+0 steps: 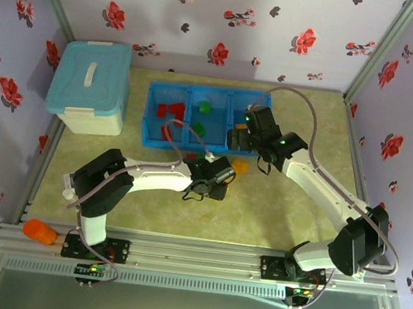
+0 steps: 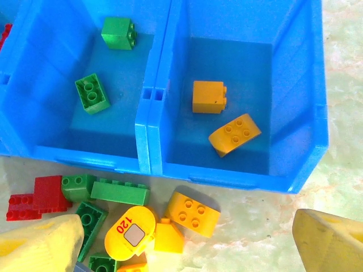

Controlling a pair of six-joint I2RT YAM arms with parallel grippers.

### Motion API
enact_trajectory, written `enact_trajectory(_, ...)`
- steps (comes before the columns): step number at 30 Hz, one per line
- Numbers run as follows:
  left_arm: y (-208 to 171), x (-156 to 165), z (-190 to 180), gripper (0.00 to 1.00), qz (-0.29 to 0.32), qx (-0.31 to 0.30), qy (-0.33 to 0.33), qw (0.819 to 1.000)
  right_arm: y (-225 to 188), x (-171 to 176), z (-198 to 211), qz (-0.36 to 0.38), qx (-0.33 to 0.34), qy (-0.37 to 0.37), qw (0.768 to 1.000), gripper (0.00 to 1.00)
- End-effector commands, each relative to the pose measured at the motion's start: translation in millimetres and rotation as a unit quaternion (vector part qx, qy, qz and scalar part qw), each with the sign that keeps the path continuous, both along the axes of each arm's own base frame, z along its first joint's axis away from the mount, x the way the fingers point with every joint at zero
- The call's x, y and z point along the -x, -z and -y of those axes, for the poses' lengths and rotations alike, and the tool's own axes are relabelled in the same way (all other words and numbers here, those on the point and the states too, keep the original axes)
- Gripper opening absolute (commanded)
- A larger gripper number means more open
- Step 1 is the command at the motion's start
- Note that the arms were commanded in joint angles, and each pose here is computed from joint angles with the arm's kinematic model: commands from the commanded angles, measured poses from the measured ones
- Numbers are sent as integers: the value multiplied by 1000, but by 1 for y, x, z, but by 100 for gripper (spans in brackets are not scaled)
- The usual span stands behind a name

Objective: Sort the legos into containers by color
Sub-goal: Pick up the lego from the center of the table.

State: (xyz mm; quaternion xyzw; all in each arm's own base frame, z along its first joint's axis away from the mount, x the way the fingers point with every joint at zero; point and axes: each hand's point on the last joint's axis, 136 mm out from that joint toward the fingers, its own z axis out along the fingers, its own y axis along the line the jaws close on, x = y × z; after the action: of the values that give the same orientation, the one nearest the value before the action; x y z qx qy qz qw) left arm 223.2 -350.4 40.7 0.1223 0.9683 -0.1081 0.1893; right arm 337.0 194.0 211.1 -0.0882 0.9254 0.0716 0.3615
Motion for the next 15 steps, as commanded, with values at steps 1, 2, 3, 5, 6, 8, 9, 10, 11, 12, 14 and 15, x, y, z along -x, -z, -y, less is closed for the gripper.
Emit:
enact_trajectory(1, 12, 1, -7, 57, -14, -25, -2, 1000, -9, -1, 4, 15, -24, 12, 1000, 95)
enact_trajectory(2, 15, 1, -8, 55, -16, -28, -2, 999, -9, -1, 4, 16, -25, 12, 999, 95)
enact_trajectory(3, 18, 2, -9, 54, -19, -31, -3, 999, -10, 0, 4, 16, -27, 13, 999, 95)
enact_trajectory(5, 24, 3, -11, 52, -24, -35, -4, 999, -11, 0, 5, 17, -29, 14, 999, 95)
enact_trajectory(6, 25, 4, -12, 51, -24, -36, -5, 999, -11, 1, 5, 17, -30, 14, 999, 95)
enact_trajectory(8, 26, 4, -13, 48, -24, -37, -6, 999, -11, 2, 6, 18, -31, 15, 999, 95)
enact_trajectory(9, 25, 4, -14, 47, -24, -37, -6, 999, -9, 2, 6, 16, -30, 16, 999, 95)
enact_trajectory(10, 24, 4, -15, 44, -22, -38, -7, 999, -9, 2, 6, 17, -31, 16, 999, 95)
enact_trajectory(11, 23, 4, -17, 41, -20, -41, -9, 999, -8, 3, 7, 16, -32, 16, 999, 95)
enact_trajectory(12, 21, 4, -19, 38, -16, -44, -11, 999, -7, 3, 7, 16, -33, 17, 999, 94)
enact_trajectory(14, 15, 2, -26, 31, -7, -51, -15, 999, -5, 5, 7, 13, -35, 17, 999, 94)
enact_trajectory(15, 9, 3, -28, 29, -3, -51, -15, 999, -4, 6, 7, 12, -36, 17, 999, 94)
